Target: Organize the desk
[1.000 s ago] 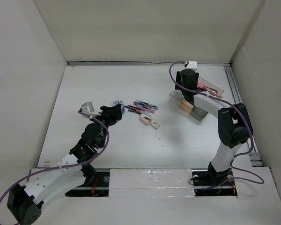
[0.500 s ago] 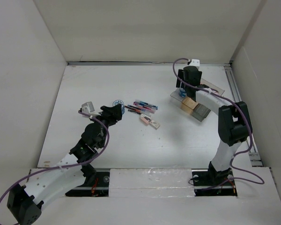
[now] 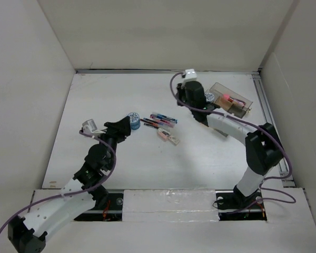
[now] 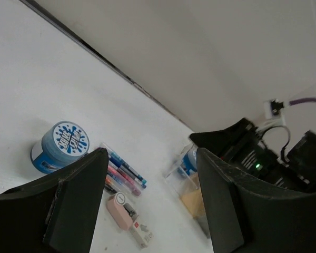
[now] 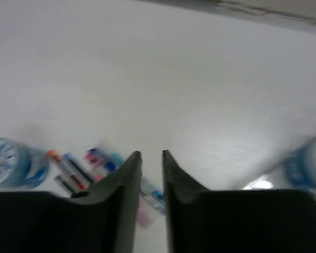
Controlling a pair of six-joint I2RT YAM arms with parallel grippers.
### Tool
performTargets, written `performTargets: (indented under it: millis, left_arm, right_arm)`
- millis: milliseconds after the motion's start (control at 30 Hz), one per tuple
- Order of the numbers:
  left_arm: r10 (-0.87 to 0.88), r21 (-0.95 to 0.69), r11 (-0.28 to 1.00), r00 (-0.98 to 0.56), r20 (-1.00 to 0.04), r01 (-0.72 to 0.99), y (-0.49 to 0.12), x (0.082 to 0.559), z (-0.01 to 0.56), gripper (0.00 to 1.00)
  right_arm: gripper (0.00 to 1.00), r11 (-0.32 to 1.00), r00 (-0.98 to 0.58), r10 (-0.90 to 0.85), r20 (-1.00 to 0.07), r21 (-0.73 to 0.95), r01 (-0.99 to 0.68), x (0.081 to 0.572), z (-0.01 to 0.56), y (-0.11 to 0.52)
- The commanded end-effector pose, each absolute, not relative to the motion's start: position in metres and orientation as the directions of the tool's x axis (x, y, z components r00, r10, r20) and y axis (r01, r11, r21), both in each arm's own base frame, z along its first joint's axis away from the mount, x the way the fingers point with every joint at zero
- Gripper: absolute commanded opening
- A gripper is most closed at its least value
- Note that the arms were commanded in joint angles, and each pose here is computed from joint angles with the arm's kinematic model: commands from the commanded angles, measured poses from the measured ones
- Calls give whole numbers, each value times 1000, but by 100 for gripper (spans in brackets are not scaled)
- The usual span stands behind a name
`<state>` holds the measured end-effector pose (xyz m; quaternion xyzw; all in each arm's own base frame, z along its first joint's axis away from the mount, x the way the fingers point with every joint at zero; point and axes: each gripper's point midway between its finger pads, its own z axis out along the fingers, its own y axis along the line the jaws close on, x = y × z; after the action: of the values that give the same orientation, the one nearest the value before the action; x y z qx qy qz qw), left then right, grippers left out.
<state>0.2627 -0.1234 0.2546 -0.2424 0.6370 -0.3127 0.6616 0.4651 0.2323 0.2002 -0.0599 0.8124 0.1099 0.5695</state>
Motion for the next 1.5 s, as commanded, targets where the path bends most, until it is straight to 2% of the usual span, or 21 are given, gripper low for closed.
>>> performTargets:
  millis: [0,33,67,100,200,267,300,400,733,833,967,1033,1167,1333,1467]
  left_arm:
    - [-798,-799,599,115,-592,49,-92,257,258,63]
    - [-817,-821,569,146,-558,53,-82,251,258,64]
    - [-838,-844,533,170,-518,57,-74,246,258,65]
    - [-838,-844,533,171,-518,56,-74,246,258,65]
    - [-855,-857,504,200,-478,106,-68,240,264,68]
    - [-851,-855,511,196,-488,91,-68,240,262,70]
    - [-848,-853,516,189,-495,81,-70,242,261,70]
    - [-838,-842,535,171,-518,68,-75,245,261,70]
    - [-833,-834,546,158,-531,74,-78,246,262,70]
    - [-831,-834,548,164,-532,67,-76,246,260,70]
    - [-832,-834,547,161,-531,74,-77,246,262,70]
    - [-830,-833,549,163,-534,68,-77,246,261,70]
    - [-831,-831,551,151,-536,81,-80,246,262,70]
    - [-826,-826,558,148,-544,78,-81,247,262,70]
    - [-818,-816,572,136,-559,84,-85,249,261,70]
  right_arm:
    - [32,842,-341,-51,-939,143,-521,413,187,338]
    - [44,816,-324,-65,-944,137,-561,407,193,357]
    - [68,769,-324,-150,-934,96,-632,394,174,389]
    - [76,769,-337,-164,-927,94,-632,392,170,388]
    - [87,743,-316,-252,-915,26,-669,380,159,428]
    - [91,726,-289,-272,-918,1,-688,375,162,450]
    - [94,724,-306,-317,-898,-20,-690,377,142,451]
    - [96,722,-326,-359,-875,-39,-691,381,124,464]
    - [94,772,-338,-339,-878,-54,-633,404,101,475]
    - [89,776,-327,-275,-904,-8,-630,409,106,487]
    - [68,753,-326,-180,-928,83,-653,414,121,499]
    - [67,721,-328,-151,-933,123,-682,406,124,504]
    - [49,667,-279,-26,-960,191,-720,408,172,509]
    - [46,566,-248,156,-956,292,-771,402,245,491]
    - [46,562,-211,274,-938,334,-756,419,291,430]
